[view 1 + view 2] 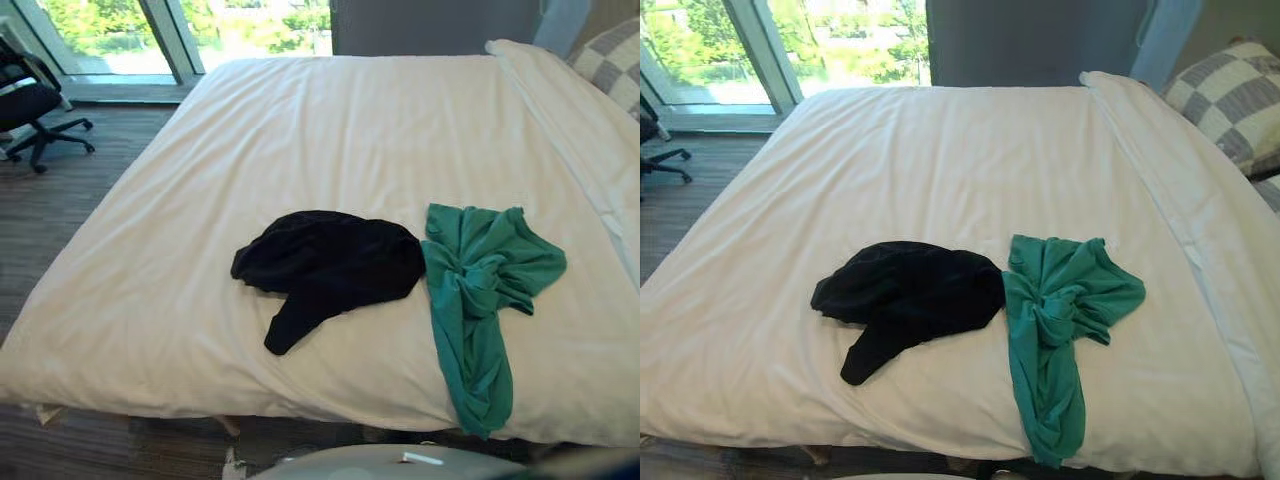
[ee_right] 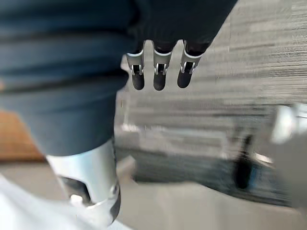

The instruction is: Tidy the bed and pick cloth on bed and put in laundry

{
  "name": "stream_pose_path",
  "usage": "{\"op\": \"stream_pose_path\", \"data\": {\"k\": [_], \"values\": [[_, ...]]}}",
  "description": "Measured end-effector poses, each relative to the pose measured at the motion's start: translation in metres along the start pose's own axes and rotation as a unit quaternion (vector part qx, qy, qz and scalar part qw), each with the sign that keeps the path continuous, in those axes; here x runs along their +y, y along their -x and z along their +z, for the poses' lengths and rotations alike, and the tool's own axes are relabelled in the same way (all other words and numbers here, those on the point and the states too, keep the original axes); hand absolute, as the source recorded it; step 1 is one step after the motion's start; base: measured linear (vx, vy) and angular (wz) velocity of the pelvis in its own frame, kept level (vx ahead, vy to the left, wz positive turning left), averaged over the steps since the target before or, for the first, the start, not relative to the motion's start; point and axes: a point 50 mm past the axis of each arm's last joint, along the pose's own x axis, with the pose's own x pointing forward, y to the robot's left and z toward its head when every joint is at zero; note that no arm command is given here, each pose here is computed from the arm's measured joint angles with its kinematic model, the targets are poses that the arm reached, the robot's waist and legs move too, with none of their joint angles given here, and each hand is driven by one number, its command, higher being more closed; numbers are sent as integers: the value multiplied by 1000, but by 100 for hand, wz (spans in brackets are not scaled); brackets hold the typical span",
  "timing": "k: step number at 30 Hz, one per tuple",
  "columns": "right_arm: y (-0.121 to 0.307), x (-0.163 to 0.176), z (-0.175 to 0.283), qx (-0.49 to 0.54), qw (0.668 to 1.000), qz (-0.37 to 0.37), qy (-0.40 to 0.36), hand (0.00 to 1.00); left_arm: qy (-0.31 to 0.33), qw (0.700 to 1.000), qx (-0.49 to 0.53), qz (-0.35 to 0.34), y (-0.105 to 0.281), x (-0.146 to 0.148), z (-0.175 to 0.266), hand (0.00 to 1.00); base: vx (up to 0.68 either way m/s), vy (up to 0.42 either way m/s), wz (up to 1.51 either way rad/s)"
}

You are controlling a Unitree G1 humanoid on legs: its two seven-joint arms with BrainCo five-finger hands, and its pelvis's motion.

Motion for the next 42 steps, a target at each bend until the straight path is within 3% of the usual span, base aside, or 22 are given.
{"op": "stream_pose_path", "data": {"k": [2, 5, 7, 10, 11, 12, 14, 16, 17, 22, 26, 27, 29, 31, 32, 34, 40, 42], "values": [[-6, -5, 21, -33, 999, -23, -18, 0, 76, 997, -31, 14, 1, 10, 22, 0, 9, -11, 7], [-14, -11, 96, -157, 986, -54, -24, 0, 198, 967, -160, -16, 21, 1, 96, 0, 25, -18, 13], [-9, -4, 137, -231, 971, -50, -18, 0, 183, 944, -268, -53, 50, -24, 143, 0, 23, -21, 7], [20, 32, 190, -349, 937, 9, -6, 0, 150, 862, -448, -186, 135, -82, 206, 0, -1, -6, 1], [42, 53, 207, -405, 913, 48, 14, 0, 137, 804, -516, -260, 187, -107, 222, 0, -33, -27, -3], [52, 62, 215, -428, 902, 61, 29, 0, 126, 776, -546, -289, 213, -118, 227, 0, -44, -28, -5], [92, 95, 240, -493, 862, 102, 55, 0, 113, 675, -632, -364, 299, -144, 234, 0, -13, 0, -10], [105, 102, 253, -513, 850, 105, 61, 0, 120, 630, -663, -385, 336, -152, 230, 0, 33, 24, -13], [107, 102, 258, -516, 848, 100, 67, 0, 114, 623, -677, -376, 346, -155, 228, 0, 41, 5, -15], [110, 107, 259, -520, 844, 98, 87, 0, 48, 643, -689, -331, 349, -181, 208, 0, -17, 7, -17], [122, 107, 253, -543, 821, 156, 82, 0, -18, 607, -724, -328, 355, -193, 185, 0, -52, -36, -31], [135, 108, 252, -564, 796, 203, 81, 0, -70, 550, -791, -258, 357, -195, 169, 0, -100, -28, -13], [161, 115, 249, -598, 747, 274, 93, 0, -121, 481, -838, -226, 359, -200, 140, 0, -130, -30, -17], [197, 128, 238, -644, 668, 350, 131, 0, -165, 476, -797, -332, 362, -208, 113, 0, -162, -48, -8], [204, 131, 235, -651, 651, 364, 140, 0, -180, 464, -799, -337, 362, -209, 109, 0, -164, -51, 6], [217, 138, 223, -659, 602, 413, 181, 0, -233, 401, -797, -386, 359, -207, 91, 0, -161, -38, 6], [242, 157, 186, -642, 512, 511, 253, 0, -413, 276, -772, -397, 326, -219, 21, 0, -68, 4, -1], [245, 160, 177, -638, 498, 527, 260, 0, -456, 246, -766, -380, 316, -225, 6, 0, -43, 18, -7]]}}
